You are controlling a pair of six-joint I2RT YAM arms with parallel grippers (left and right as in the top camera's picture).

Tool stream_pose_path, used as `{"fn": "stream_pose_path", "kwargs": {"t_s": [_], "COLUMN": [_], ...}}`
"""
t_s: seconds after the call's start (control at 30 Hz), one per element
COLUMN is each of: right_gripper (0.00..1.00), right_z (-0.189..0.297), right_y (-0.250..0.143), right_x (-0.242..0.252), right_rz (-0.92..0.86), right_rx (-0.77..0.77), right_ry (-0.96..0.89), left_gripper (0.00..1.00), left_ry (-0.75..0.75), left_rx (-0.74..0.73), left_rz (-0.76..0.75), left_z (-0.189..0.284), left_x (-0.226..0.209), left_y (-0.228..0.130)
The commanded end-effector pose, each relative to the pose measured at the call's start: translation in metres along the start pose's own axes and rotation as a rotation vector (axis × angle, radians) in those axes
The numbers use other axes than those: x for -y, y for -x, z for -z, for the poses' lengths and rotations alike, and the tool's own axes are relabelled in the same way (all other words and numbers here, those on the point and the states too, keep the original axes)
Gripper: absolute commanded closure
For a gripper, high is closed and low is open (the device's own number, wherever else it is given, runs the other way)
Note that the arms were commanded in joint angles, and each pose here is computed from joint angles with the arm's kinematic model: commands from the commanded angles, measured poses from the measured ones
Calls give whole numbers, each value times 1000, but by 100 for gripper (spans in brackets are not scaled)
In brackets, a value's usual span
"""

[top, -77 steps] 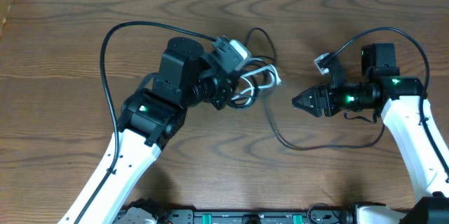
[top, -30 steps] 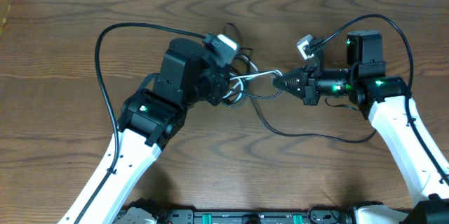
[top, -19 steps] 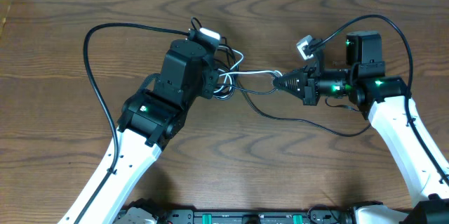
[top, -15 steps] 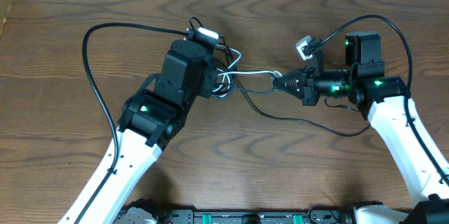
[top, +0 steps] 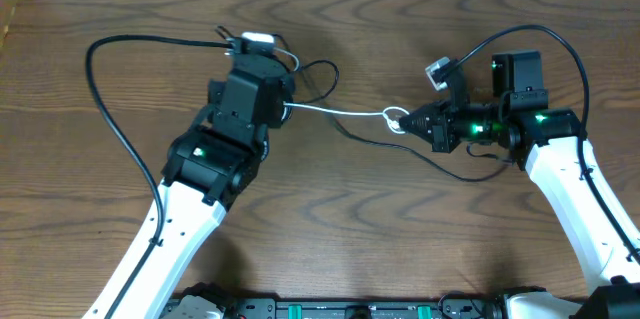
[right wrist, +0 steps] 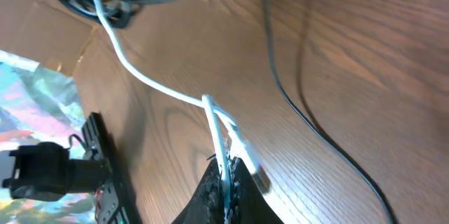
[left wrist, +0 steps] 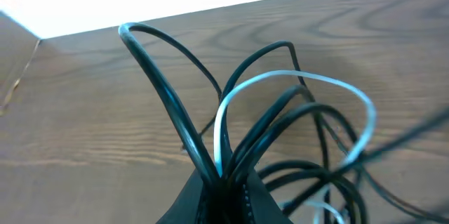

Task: Untangle cables

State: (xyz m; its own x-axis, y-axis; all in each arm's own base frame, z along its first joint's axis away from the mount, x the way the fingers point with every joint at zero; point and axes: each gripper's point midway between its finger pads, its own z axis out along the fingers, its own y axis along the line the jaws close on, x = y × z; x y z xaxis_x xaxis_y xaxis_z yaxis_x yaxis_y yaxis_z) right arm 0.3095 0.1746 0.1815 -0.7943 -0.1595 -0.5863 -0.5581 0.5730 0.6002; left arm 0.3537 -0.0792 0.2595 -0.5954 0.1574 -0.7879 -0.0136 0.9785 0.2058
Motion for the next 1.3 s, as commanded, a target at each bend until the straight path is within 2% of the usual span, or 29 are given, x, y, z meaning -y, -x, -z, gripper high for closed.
{"fn": "stream_pose_path", "kwargs": {"t_s": [0.0, 0.1, 0.3, 0.47, 0.6, 0.8, 0.9, 1.1, 1.2, 1.27], "right_gripper": [99, 99, 99, 99, 99, 99, 99, 99, 99, 99], "right_z": [7, 9, 19, 24, 38, 63, 81, 83, 84, 82], "right_y": [0, 0, 0, 8, -13, -50, -70, -81, -81, -79], "right_x": [11, 17, 57, 70, 98, 127, 142, 151, 152, 151], "right_rz": [-15, -33, -337, -507, -619, -675, -747, -808, -823, -823], "right_rx": [8, 8, 60, 135, 131, 79, 80, 92, 98, 101], "right_ry": [-63, -96, -315, -382, -580, -842, -989, -977, -958, -944], "left_gripper": [92, 93, 93, 92, 93, 93, 92, 93, 93, 93], "left_ry": [70, 68, 47, -169, -261, -249, -178, -71, -53, -93], "left_rx": [16, 4, -3, -32, -33, -7, 2, 3, -7, -14], "left_rz": [79, 72, 70, 12, -5, 12, 63, 148, 180, 184], "left_z": [1, 1, 0, 3, 6, 6, 4, -1, -4, -3], "left_x": [-20, -19, -16, 21, 36, 33, 15, -21, -29, -24], "left_y": [7, 4, 3, -2, -2, 5, 8, 9, 7, 6]}}
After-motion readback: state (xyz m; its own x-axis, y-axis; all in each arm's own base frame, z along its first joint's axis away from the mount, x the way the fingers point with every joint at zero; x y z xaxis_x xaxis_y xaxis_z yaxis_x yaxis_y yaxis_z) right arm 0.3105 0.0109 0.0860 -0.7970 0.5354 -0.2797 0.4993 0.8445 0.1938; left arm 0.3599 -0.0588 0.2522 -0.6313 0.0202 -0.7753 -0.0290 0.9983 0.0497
